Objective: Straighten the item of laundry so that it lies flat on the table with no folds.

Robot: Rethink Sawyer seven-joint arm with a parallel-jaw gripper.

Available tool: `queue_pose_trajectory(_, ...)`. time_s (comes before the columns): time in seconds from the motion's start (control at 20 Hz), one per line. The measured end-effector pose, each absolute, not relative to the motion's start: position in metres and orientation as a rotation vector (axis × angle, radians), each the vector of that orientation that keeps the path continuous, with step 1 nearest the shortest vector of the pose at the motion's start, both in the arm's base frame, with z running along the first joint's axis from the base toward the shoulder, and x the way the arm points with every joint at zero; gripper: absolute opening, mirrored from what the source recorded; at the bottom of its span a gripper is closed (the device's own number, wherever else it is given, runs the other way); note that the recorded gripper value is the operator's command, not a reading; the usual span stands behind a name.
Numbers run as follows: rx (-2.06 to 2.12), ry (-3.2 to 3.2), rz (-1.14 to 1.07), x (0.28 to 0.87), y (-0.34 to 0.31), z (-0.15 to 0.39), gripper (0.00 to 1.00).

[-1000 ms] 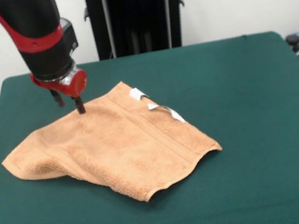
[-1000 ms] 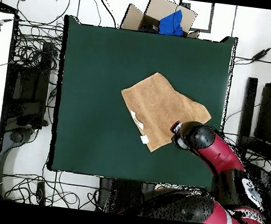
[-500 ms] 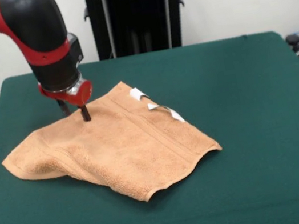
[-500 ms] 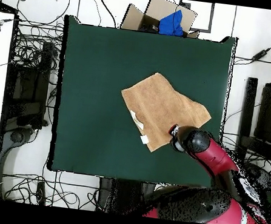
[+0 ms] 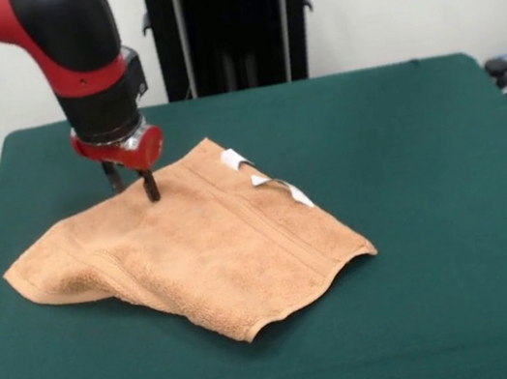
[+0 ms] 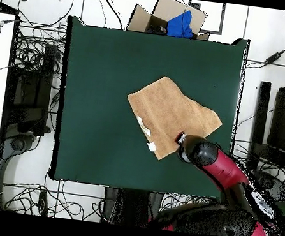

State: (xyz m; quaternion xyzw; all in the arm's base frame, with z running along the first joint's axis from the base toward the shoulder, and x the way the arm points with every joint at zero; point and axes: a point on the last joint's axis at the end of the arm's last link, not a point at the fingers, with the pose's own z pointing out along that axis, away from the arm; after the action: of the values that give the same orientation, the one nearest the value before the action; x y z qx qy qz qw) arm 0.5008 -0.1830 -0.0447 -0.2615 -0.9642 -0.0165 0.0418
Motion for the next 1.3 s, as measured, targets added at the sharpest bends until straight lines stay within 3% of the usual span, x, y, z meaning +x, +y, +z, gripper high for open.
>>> queue_pose_trajectory(0.65,-0.682,-2.946,-0.046,0.498,-0.142,-0.053,1.0)
queue_pose_trajectory(1.3,-0.635,-2.952,-0.001,0.501,-0.14,-0.054,1.0)
